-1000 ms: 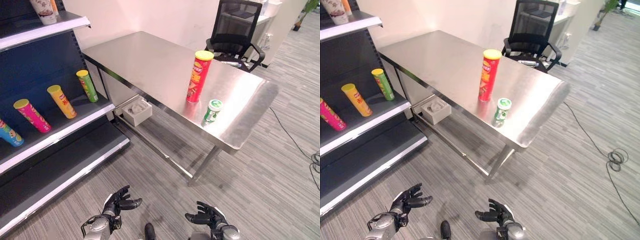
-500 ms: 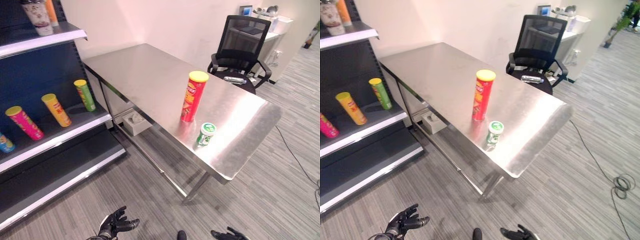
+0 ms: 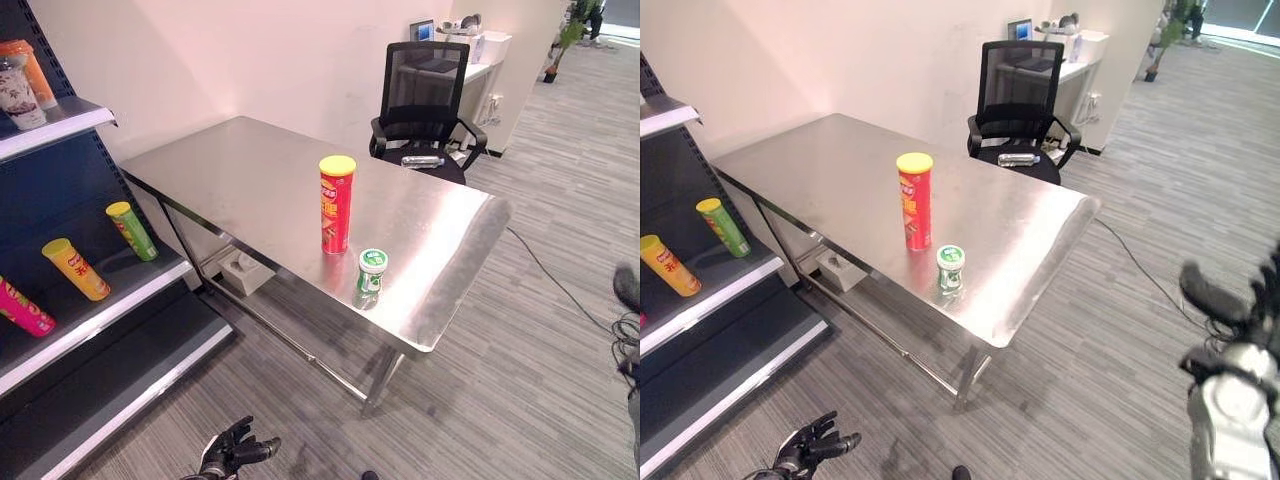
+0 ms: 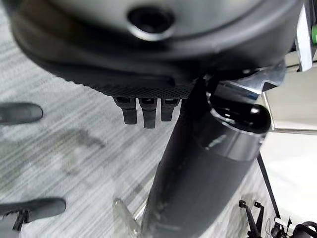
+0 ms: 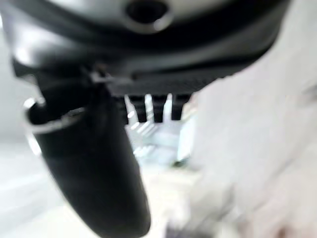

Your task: Put the goods on the table back onto the shelves and tidy them up.

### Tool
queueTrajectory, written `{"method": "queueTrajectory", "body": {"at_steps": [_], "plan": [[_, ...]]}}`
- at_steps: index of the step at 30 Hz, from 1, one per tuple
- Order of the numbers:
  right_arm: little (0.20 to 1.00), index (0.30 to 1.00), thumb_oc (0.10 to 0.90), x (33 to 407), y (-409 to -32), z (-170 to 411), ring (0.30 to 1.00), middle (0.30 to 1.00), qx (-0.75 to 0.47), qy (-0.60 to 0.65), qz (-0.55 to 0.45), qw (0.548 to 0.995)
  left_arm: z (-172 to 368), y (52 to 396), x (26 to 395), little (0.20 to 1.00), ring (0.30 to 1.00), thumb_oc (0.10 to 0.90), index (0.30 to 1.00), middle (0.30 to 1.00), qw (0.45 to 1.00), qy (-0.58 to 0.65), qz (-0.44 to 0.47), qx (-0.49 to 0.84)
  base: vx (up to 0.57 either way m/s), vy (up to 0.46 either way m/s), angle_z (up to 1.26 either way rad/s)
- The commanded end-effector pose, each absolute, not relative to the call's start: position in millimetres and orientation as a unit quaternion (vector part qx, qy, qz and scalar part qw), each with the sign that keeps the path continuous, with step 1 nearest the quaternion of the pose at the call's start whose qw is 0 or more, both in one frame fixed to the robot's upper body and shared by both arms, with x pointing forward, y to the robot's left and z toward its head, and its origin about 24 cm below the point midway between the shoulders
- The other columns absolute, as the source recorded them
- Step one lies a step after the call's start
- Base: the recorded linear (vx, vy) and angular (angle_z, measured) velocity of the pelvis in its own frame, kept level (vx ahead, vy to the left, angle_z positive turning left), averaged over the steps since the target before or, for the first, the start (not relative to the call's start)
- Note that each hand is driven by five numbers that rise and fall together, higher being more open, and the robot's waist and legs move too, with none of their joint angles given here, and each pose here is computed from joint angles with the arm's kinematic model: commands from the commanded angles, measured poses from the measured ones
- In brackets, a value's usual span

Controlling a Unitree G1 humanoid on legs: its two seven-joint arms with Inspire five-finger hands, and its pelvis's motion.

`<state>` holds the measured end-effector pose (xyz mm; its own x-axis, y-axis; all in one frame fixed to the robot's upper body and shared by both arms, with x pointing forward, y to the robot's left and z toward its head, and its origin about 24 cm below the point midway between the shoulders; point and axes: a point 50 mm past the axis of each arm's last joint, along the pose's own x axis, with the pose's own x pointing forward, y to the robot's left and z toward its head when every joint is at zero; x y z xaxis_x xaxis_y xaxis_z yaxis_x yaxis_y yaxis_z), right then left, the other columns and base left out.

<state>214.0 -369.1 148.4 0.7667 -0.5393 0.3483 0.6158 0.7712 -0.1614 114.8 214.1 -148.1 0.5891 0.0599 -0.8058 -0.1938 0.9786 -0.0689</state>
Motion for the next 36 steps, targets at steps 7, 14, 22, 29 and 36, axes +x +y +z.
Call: {"method": "queueTrajectory", "body": {"at_steps": [7, 14, 22, 29, 36], "plan": [[0.900, 0.900, 0.800, 232, -280, 222, 0.900, 0.900, -0.181, -0.246, 0.118, 0.945, -143, 222, 129, 0.900, 0.900, 0.800, 0.900, 0.900, 0.901, 0.427, 0.062, -0.043, -0.01, -0.014, -0.03], [0.900, 0.900, 0.800, 232, -263, 201, 0.900, 0.900, -0.180, -0.189, 0.196, 0.945, -144, 216, 128, 0.900, 0.900, 0.800, 0.900, 0.900, 0.903, 0.424, 0.056, -0.043, -0.02, -0.008, 0.12], [0.900, 0.900, 0.800, 236, -271, 184, 0.900, 0.900, -0.233, -0.146, 0.160, 0.948, -144, 218, 127, 0.900, 0.900, 0.800, 0.900, 0.900, 0.903, 0.424, 0.057, -0.043, 0.00, -0.005, 0.04], [0.900, 0.900, 0.800, 244, -277, 178, 0.900, 0.900, -0.269, -0.142, 0.105, 0.947, -143, 221, 127, 0.900, 0.900, 0.800, 0.900, 0.900, 0.903, 0.424, 0.060, -0.043, 0.00, 0.000, 0.00], [0.900, 0.900, 0.800, 270, -275, 154, 0.900, 0.900, -0.220, -0.116, 0.090, 0.964, -142, 215, 131, 0.900, 0.900, 0.800, 0.900, 0.900, 0.905, 0.420, 0.049, -0.040, 0.01, -0.014, 0.01]]}}
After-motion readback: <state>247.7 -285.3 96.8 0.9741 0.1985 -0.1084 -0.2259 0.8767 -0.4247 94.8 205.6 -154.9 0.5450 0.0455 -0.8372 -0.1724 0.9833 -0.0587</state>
